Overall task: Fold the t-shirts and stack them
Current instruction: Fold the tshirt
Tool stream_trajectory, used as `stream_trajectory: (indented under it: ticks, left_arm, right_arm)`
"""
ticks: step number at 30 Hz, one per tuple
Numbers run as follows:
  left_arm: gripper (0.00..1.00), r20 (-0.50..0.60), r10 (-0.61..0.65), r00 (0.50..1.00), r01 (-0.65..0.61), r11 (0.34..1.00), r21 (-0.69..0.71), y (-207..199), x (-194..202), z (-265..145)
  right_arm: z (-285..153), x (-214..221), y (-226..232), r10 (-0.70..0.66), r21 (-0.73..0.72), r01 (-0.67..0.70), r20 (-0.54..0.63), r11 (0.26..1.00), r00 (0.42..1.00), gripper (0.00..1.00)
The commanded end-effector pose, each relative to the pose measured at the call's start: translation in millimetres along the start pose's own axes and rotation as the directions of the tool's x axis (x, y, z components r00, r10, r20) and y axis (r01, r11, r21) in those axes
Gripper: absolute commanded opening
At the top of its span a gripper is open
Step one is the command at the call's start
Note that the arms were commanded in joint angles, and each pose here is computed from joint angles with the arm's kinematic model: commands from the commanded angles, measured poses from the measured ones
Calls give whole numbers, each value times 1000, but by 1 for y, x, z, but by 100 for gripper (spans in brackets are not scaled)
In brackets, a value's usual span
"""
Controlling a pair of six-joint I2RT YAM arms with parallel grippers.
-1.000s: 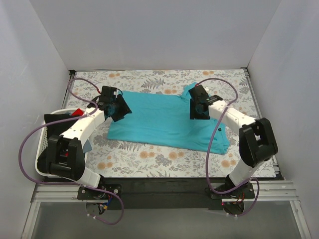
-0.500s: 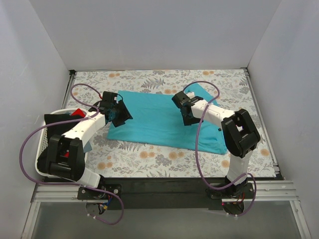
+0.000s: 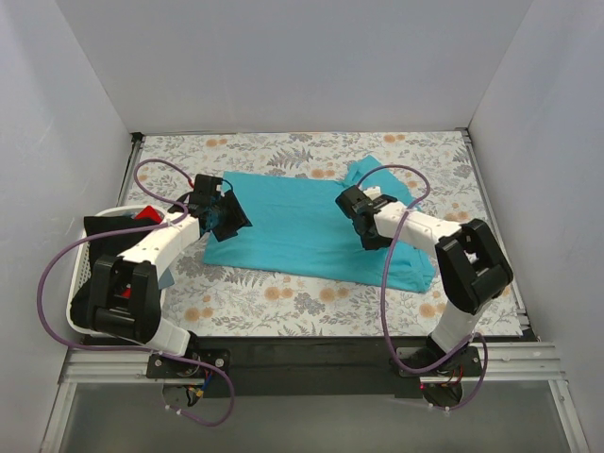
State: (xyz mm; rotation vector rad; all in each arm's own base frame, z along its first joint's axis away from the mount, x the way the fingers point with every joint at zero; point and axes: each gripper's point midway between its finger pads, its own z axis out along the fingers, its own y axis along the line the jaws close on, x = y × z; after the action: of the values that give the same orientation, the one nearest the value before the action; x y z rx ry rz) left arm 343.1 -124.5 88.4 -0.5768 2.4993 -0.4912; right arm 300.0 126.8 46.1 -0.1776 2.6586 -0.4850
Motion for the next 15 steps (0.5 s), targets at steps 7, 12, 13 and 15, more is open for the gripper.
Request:
stream_trajectory:
  ticks: [7, 12, 13, 15]
  left_arm:
    - [50, 3, 19, 1000, -19, 999, 33, -4, -1, -3]
    - [49, -4, 22, 1000, -22, 999, 35, -4, 1, -3]
    - [49, -6, 22, 1000, -21, 999, 34, -3, 2, -3]
    - [50, -5, 23, 1000, -23, 999, 36, -4, 2, -3]
  right_arm:
    - [-18, 15, -10, 159, -63, -155, 64, 986, 985, 31]
    - [-20, 26, -10, 227, -112, -217, 86, 970, 970, 32]
    - [-21, 27, -9, 241, -128, -229, 88, 965, 967, 33]
    - [-25, 27, -10, 275, -160, -255, 113, 954, 955, 37]
